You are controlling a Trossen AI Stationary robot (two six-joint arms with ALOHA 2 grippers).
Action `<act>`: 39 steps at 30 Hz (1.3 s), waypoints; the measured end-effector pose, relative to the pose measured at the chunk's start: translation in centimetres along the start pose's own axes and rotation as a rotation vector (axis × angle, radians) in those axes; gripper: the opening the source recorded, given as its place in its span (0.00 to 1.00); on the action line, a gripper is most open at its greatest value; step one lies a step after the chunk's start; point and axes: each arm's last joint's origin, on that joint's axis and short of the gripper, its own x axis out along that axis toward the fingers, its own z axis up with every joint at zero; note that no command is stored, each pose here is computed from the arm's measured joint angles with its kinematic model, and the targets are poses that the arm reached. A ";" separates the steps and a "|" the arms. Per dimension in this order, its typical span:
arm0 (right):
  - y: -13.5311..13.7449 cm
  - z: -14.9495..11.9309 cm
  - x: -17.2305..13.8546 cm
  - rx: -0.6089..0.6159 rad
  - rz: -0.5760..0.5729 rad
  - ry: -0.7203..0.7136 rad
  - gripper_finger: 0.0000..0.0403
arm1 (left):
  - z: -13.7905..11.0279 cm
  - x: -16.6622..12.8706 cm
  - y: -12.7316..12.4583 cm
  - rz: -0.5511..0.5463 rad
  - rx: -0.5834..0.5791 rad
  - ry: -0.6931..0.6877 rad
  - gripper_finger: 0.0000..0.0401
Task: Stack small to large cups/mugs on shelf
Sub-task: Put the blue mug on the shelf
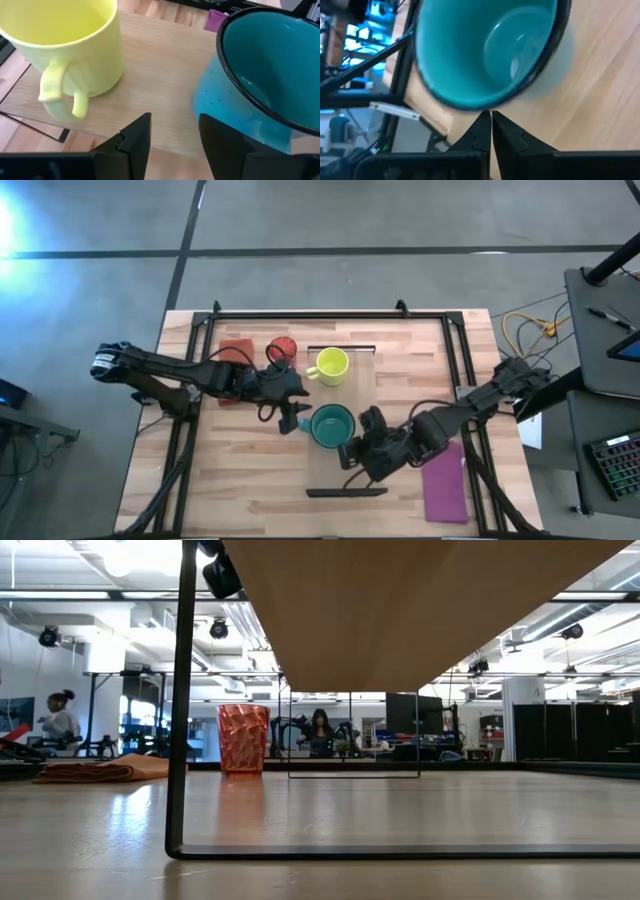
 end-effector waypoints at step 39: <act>-0.5 2.1 0.8 -0.048 -0.071 -0.069 0.02 | 0.2 -1.9 0.8 -0.023 -0.027 0.029 0.38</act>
